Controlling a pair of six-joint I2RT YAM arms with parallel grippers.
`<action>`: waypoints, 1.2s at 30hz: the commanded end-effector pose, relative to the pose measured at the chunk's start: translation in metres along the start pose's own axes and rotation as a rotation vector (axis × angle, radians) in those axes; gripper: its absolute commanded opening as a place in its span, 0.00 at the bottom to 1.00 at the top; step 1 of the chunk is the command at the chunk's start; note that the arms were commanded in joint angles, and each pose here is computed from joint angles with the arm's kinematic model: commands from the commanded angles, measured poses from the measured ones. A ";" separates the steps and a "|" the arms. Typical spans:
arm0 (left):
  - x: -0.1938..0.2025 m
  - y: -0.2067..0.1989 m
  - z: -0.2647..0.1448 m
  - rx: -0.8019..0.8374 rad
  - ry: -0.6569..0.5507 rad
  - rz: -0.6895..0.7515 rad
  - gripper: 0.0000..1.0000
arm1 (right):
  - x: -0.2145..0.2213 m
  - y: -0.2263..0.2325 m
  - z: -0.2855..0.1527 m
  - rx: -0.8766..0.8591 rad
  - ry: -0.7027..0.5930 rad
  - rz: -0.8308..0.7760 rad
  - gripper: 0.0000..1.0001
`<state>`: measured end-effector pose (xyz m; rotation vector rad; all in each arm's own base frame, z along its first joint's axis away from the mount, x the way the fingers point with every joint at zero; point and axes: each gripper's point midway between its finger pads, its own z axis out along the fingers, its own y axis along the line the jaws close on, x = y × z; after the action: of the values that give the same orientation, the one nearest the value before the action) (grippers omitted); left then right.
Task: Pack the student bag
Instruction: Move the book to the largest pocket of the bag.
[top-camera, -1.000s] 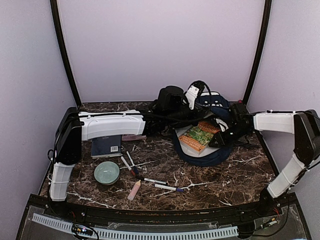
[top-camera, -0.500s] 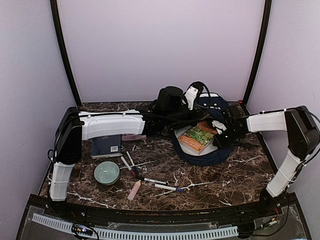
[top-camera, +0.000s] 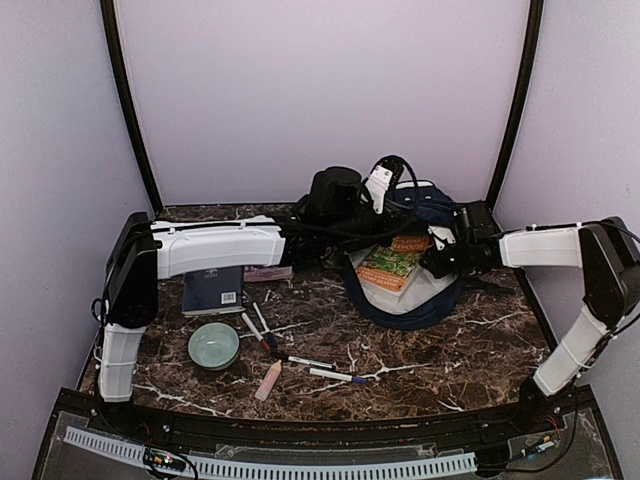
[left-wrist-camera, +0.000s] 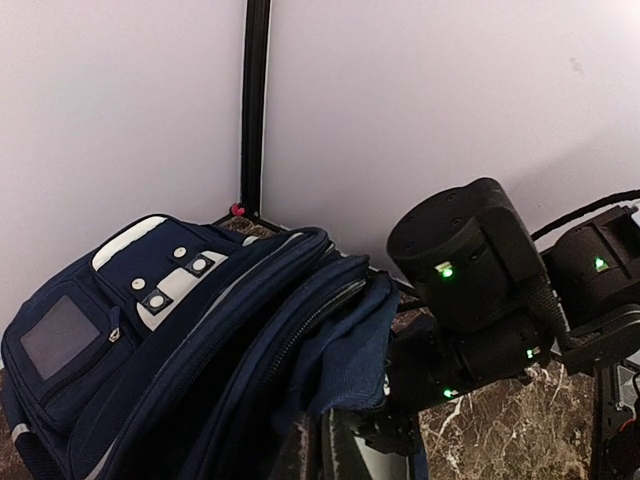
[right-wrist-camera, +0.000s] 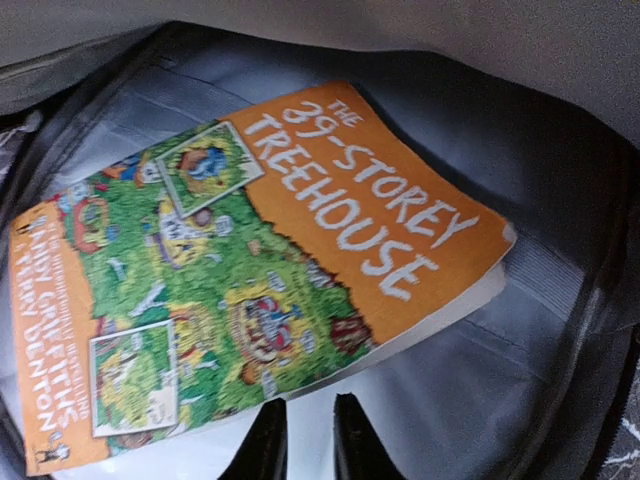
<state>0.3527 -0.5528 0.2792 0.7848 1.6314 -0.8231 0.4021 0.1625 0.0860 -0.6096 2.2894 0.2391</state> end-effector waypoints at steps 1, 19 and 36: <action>-0.082 -0.018 -0.035 0.047 -0.201 0.002 0.00 | -0.001 0.037 -0.026 -0.182 -0.037 -0.095 0.22; -0.082 -0.017 -0.035 0.047 -0.209 -0.008 0.00 | 0.034 0.107 -0.055 -0.337 0.023 -0.455 0.43; -0.082 -0.019 -0.036 0.059 -0.199 -0.002 0.00 | 0.034 0.115 0.007 -0.200 0.136 -0.658 0.46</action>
<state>0.3505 -0.5521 0.2716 0.7915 1.6366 -0.8260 0.3183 0.2513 0.0621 -1.4129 2.1061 0.2195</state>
